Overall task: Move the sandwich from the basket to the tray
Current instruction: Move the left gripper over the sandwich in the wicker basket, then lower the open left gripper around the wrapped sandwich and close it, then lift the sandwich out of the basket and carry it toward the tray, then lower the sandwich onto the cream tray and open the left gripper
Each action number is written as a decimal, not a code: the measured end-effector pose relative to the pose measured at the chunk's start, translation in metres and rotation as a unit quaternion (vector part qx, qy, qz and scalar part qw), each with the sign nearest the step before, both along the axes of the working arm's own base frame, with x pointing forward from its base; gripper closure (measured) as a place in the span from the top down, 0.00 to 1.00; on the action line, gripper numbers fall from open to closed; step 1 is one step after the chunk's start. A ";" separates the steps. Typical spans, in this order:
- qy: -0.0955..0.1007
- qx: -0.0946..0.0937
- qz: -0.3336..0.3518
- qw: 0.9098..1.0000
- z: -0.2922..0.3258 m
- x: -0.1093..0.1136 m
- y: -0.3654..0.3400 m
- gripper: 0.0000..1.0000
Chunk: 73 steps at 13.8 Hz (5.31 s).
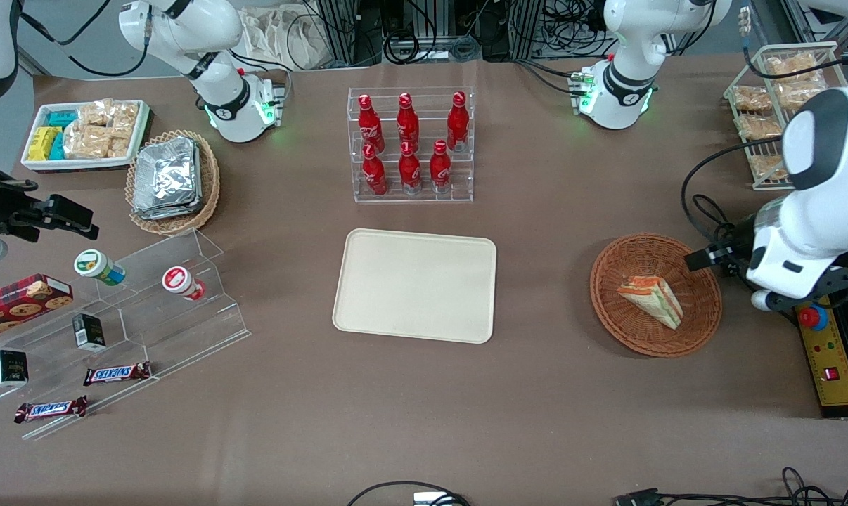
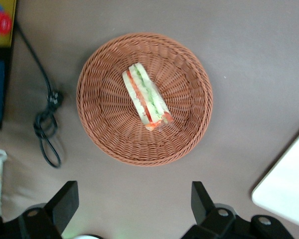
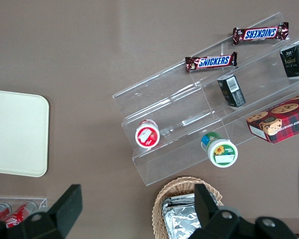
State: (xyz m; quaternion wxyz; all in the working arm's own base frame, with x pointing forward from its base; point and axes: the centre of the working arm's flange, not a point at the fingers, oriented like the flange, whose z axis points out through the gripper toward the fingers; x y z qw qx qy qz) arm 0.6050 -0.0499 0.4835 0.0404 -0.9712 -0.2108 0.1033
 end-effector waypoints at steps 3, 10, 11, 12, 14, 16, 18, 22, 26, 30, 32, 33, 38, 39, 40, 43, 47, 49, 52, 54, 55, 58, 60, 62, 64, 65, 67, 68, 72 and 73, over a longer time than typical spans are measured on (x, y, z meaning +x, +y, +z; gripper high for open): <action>0.005 0.033 0.104 0.994 -0.044 0.015 0.002 1.00; -0.005 0.058 0.249 0.967 -0.157 0.044 0.006 1.00; -0.008 0.057 0.250 0.966 -0.169 0.040 0.007 1.00; -0.011 0.056 0.251 0.966 -0.182 0.036 0.007 1.00; -0.010 0.056 0.253 0.966 -0.202 0.027 0.009 1.00; -0.002 0.061 0.257 0.965 -0.211 0.021 0.014 1.00; 0.002 0.063 0.259 0.964 -0.216 0.018 0.018 1.00; 0.000 0.062 0.260 0.964 -0.226 0.013 0.020 1.00; -0.009 0.057 0.260 0.964 -0.249 0.002 0.019 1.00; -0.009 0.055 0.259 0.964 -0.258 0.000 0.019 0.96; -0.013 0.054 0.259 0.964 -0.255 0.002 0.019 0.79; -0.019 0.056 0.256 0.965 -0.251 0.005 0.019 0.66; -0.040 0.098 0.218 0.970 -0.186 0.025 0.023 0.32; -0.039 0.100 0.209 0.972 -0.165 0.033 0.024 0.31; -0.041 0.098 0.196 0.975 -0.142 0.041 0.025 0.27; -0.042 0.080 0.128 0.988 -0.082 0.056 0.024 0.18; -0.027 0.002 -0.026 0.999 -0.006 0.057 -0.011 0.15; -0.031 -0.023 -0.091 0.995 0.010 0.051 -0.061 0.15; -0.009 -0.057 -0.163 0.985 -0.010 0.034 -0.146 0.15; -0.001 -0.075 -0.195 0.978 -0.046 0.029 -0.201 0.15; -0.007 -0.082 -0.202 0.976 -0.066 0.027 -0.229 0.15; -0.020 -0.089 -0.204 0.975 -0.130 0.011 -0.307 0.15; -0.023 -0.087 -0.217 0.972 -0.165 -0.002 -0.341 0.15; -0.017 -0.089 -0.226 0.970 -0.190 -0.009 -0.356 0.15; -0.010 -0.079 -0.239 0.968 -0.210 -0.016 -0.363 0.15; -0.013 -0.071 -0.247 0.966 -0.220 -0.018 -0.364 0.15; -0.019 -0.070 -0.256 0.964 -0.239 -0.021 -0.370 0.15; -0.020 -0.073 -0.258 0.963 -0.248 -0.023 -0.373 0.15; -0.023 -0.072 -0.252 0.965 -0.250 -0.024 -0.376 0.30; -0.025 -0.071 -0.248 0.966 -0.244 -0.021 -0.374 0.39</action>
